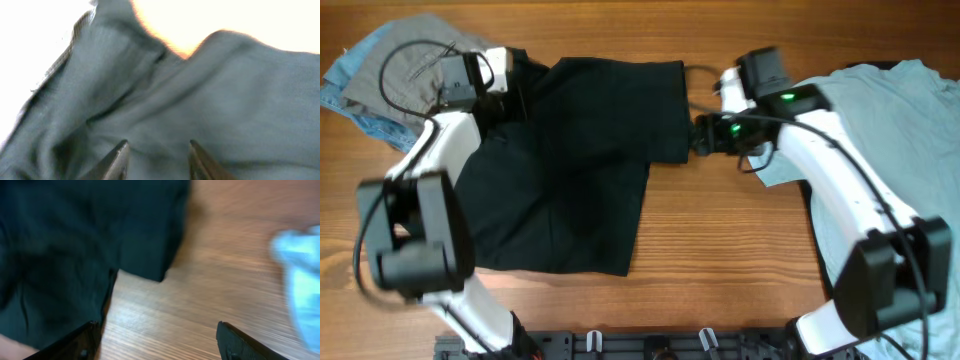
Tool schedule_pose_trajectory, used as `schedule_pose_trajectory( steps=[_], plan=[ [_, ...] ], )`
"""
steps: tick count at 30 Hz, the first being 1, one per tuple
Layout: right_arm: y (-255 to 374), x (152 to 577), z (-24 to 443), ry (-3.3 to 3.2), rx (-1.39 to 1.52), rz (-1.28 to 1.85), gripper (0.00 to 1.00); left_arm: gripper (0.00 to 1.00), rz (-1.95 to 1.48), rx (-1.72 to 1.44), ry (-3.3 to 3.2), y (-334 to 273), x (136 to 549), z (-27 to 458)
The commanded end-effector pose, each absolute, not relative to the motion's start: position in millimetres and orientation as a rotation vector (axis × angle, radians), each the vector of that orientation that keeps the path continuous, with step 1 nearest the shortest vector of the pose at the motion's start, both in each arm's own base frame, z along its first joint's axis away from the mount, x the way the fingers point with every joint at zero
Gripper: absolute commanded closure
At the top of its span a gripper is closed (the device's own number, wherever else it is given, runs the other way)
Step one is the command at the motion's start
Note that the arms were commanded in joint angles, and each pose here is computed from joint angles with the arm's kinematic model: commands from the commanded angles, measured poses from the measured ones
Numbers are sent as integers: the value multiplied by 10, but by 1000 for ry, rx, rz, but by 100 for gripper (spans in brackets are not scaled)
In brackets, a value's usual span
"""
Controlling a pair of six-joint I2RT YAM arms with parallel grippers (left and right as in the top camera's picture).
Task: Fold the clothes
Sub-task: 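Grasp the shorts' left edge with the left gripper and pull it flat, then spread the shorts flat with both grippers pulling outward, then release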
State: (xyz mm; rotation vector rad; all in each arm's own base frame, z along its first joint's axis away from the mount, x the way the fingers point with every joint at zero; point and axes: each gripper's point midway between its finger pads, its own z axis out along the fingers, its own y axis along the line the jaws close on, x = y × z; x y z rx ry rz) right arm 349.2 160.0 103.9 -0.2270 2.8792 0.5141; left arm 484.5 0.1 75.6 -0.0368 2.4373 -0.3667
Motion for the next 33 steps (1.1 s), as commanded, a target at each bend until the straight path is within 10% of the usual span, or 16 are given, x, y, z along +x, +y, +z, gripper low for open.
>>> schedule_pose_trajectory(
  steps=[1,7,10,23,30,33],
  plan=[
    [2018,3294,644,2924,-542,542,27,54,-346,22,2242,-66,4656,1904],
    [2357,3371,32,2910,-694,498,37,48,-256,12,2172,-34,4004,2699],
    [2401,3346,-197,2924,-748,498,25,46,-244,14,2145,-54,3724,2931],
    [2580,2886,-251,3006,-917,531,25,48,-251,-2,2216,-66,3538,2829],
    [2921,2764,-125,2824,-1163,799,56,47,-251,-2,2216,-66,3538,2829],
    [2777,2864,-225,2922,-1017,585,96,47,-251,-2,2215,-66,3535,2832]
  ],
)
